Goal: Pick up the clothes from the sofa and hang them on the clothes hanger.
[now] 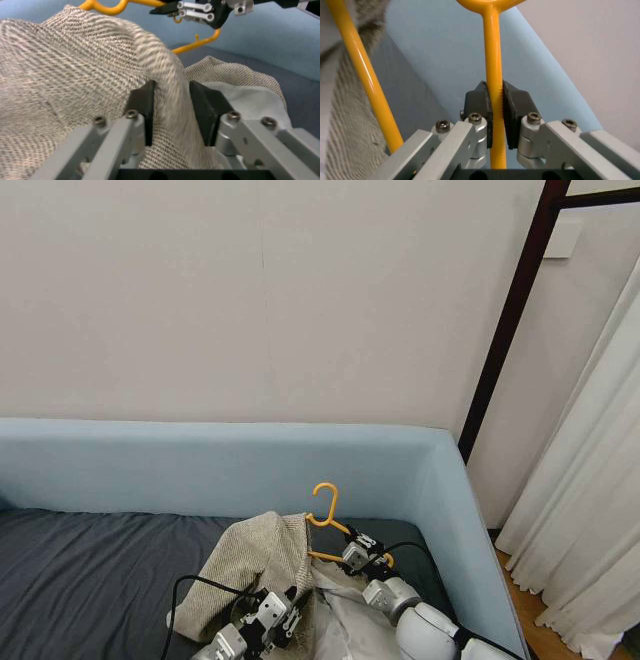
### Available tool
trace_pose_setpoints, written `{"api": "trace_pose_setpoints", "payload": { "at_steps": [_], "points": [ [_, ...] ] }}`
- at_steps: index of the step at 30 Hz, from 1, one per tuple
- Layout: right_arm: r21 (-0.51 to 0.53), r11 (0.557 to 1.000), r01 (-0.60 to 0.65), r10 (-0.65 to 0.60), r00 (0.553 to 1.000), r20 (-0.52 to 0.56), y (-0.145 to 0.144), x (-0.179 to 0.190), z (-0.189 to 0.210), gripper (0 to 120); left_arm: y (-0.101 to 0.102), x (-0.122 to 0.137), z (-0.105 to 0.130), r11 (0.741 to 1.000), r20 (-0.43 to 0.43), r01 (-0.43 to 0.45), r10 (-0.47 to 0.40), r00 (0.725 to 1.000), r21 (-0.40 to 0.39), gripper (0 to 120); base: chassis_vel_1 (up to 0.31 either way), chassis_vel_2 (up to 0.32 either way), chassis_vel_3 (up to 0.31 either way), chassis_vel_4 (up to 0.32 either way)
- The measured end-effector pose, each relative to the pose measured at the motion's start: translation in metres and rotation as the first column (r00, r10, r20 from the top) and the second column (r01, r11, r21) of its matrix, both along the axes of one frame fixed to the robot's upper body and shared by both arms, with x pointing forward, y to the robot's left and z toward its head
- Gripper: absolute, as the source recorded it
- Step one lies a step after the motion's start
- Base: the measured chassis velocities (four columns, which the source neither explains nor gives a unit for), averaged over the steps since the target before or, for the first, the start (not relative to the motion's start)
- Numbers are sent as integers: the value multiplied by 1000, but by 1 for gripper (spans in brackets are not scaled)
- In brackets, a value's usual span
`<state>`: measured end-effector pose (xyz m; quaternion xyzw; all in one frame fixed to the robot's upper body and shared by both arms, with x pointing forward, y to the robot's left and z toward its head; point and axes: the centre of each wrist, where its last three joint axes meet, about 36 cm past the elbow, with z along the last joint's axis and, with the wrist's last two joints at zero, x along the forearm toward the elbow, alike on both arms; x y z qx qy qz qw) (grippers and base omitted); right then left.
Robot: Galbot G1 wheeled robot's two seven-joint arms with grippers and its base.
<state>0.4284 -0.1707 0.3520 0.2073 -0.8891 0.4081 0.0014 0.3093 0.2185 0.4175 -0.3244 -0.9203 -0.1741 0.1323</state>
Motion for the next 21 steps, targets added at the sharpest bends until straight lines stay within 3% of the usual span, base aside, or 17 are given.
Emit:
{"api": "trace_pose_setpoints", "payload": {
  "at_steps": [6, 13, 17, 18, 21],
  "points": [
    [-5, 1000, 21, -21, 1000, 7, -18, -6, -3, 5, 1, -14, -3, 998, 12, 26, -26, 1000, 49, 57, 0, 0, 0, 0],
    [0, 1000, 15, -15, 1000, 24, -21, -7, -4, 5, 2, -23, 0, 1000, 46, 19, -19, 999, -10, 81, 0, 0, 0, 0],
    [0, 1000, 5, -5, 999, 35, -21, -10, -7, 5, 12, -1, 35, 990, 119, -10, 26, 993, -139, 98, 0, 0, 0, 0],
    [0, 1000, 5, -5, 999, 35, -21, -10, -7, 5, 12, -1, 35, 990, 119, -10, 26, 993, -139, 98, 0, 0, 0, 0],
    [5, 1000, -7, 7, 999, 45, -18, -9, -6, 5, 27, 23, 68, 976, 158, -26, 61, 986, -215, 100, 0, 0, 0, 0]
  ]
}}
